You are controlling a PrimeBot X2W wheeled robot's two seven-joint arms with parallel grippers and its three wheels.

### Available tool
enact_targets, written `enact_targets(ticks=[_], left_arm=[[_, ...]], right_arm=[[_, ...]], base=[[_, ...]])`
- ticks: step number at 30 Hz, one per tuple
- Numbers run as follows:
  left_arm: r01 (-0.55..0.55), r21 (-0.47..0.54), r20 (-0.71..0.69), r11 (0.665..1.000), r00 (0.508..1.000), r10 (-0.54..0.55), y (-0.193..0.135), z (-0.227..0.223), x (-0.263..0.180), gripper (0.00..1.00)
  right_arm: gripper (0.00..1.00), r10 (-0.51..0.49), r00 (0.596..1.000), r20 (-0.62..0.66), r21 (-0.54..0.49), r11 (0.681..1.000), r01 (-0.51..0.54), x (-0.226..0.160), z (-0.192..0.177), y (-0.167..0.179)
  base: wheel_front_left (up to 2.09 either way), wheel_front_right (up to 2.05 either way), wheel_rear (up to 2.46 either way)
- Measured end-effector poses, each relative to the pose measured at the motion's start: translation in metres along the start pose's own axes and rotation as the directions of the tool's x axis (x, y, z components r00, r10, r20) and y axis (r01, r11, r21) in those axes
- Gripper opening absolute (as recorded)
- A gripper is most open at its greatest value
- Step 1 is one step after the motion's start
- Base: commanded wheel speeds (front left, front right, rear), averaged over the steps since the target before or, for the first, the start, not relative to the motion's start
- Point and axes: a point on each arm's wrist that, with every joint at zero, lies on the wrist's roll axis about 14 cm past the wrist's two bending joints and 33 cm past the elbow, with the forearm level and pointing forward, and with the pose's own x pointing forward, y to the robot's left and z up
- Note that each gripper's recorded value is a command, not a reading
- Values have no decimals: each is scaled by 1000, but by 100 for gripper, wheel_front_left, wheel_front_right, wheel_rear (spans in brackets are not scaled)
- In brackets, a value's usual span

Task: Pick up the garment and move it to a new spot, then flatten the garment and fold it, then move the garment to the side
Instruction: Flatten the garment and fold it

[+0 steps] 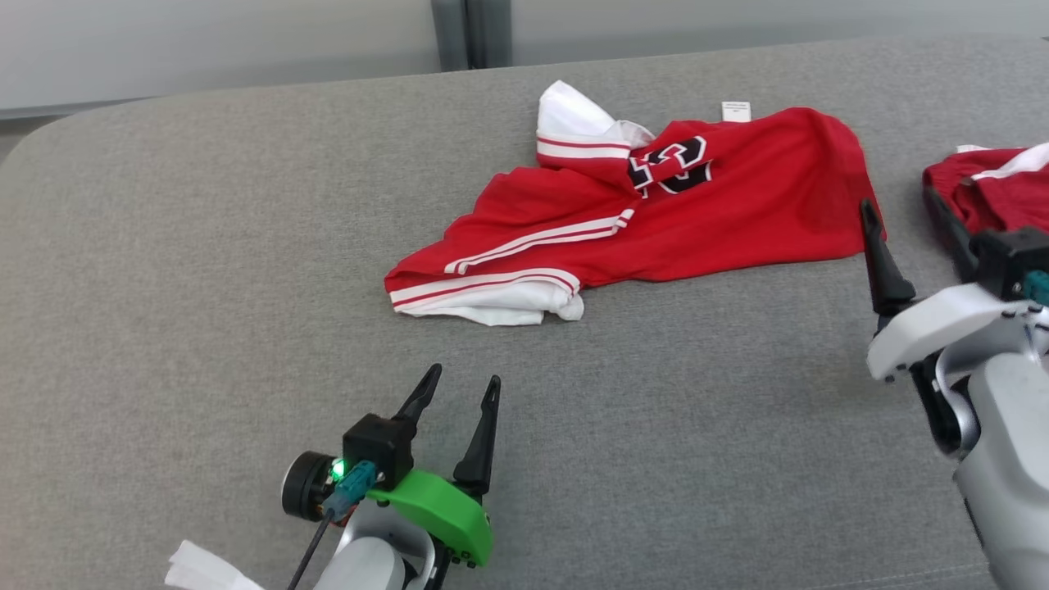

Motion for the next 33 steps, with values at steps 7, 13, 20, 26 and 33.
enact_targets(ticks=[7, 13, 20, 26, 33], left_arm=[[150, 82, -76, 985, 987, -144, -33, -10, 29, 100], [174, 115, -143, 978, 977, -157, -35, -23, 56, 100], [138, 110, -222, 984, 969, -111, -21, -47, 71, 100], [109, 122, -250, 987, 965, -76, -11, -55, 82, 100], [139, 169, -276, 976, 957, -89, -12, -58, 90, 0]], right_arm=[[100, -81, 996, 25, 83, 993, 78, -45, -10, 4], [100, -112, 993, 20, 117, 987, 109, -62, -13, 12], [100, -146, 989, -10, 116, 982, 146, -71, -22, 6], [100, -163, 986, -22, 118, 979, 164, -74, -26, 3], [100, -184, 983, -17, 115, 976, 184, -76, -25, -3]], base=[[0, 0, 0], [0, 0, 0], [0, 0, 0], [0, 0, 0], [0, 0, 0]])
